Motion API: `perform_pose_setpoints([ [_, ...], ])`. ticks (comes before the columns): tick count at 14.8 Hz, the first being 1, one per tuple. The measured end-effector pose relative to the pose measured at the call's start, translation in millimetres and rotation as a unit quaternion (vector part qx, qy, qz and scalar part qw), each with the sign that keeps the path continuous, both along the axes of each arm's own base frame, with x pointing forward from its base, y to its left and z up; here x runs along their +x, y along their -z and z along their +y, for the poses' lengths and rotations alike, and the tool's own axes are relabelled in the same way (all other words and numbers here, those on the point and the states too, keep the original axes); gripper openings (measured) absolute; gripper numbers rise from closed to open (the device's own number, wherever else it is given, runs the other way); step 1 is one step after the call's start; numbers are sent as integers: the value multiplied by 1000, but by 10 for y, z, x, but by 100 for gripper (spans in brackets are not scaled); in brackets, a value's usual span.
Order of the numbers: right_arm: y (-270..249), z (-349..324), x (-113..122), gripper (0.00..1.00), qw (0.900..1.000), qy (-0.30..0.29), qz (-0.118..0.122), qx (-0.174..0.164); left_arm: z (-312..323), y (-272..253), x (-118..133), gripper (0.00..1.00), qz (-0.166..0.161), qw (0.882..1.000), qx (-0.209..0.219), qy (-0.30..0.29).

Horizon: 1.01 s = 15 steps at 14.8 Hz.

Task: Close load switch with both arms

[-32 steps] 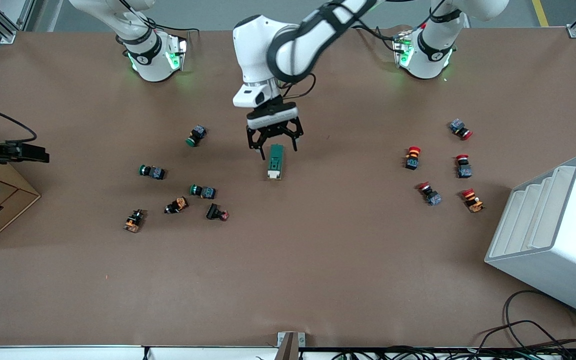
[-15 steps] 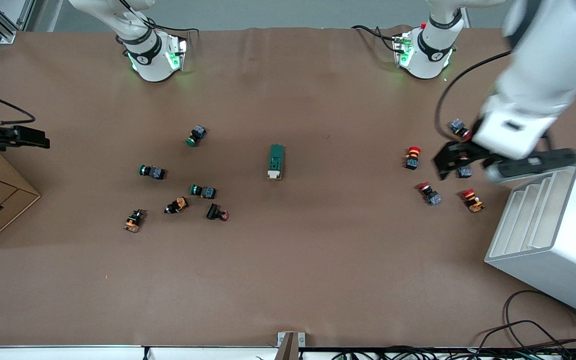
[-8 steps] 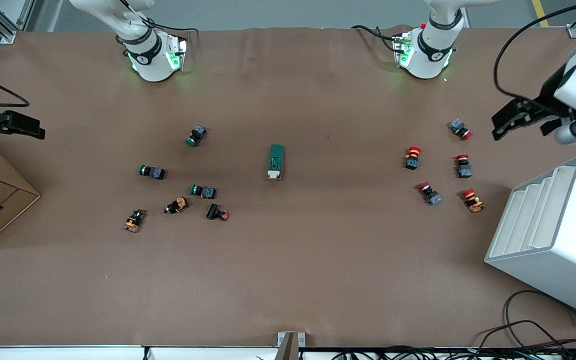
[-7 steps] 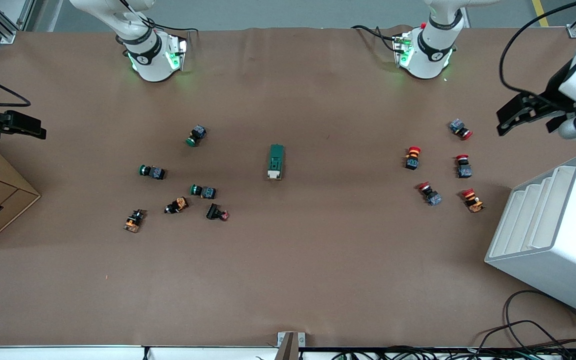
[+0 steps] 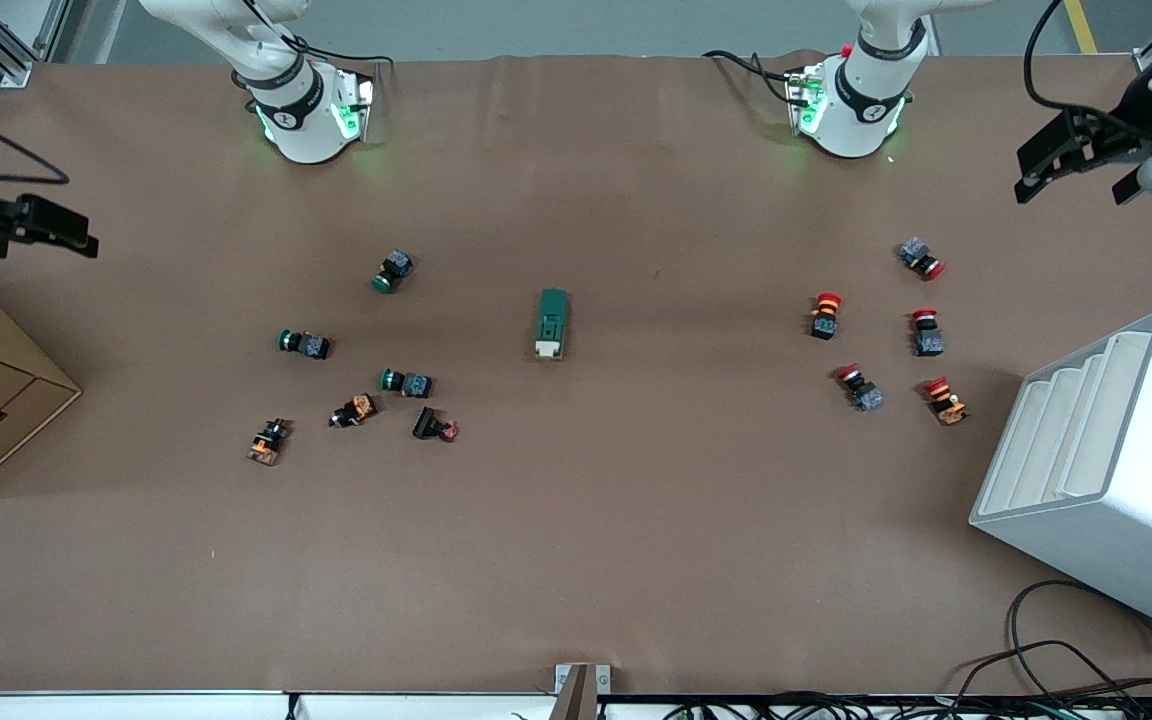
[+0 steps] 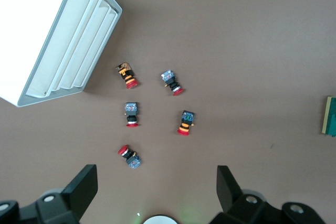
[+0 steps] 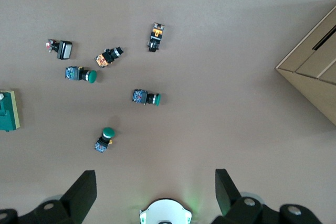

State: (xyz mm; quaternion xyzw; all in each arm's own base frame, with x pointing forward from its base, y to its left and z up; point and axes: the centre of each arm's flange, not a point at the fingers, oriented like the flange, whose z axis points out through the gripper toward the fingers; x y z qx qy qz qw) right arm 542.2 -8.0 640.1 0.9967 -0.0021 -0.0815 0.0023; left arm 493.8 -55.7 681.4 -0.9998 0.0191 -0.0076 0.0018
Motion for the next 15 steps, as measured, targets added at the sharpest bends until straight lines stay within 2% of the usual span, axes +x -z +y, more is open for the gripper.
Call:
perform_pose_setpoints([
  [3, -84, -14, -273, 100, 1000, 2, -4, 1, -26, -64, -90, 100, -6, 1000, 0, 9],
  [5, -124, -28, -366, 100, 1000, 3, -14, 1, -9, -71, -89, 100, -8, 1000, -3, 9],
  [9, -224, -32, -412, 100, 999, 3, -44, 1, 89, -31, 1, 100, -7, 1000, -6, 2],
  [15, -248, -16, -424, 100, 999, 3, -47, 8, 38, 41, 88, 100, 0, 1000, -7, 8],
])
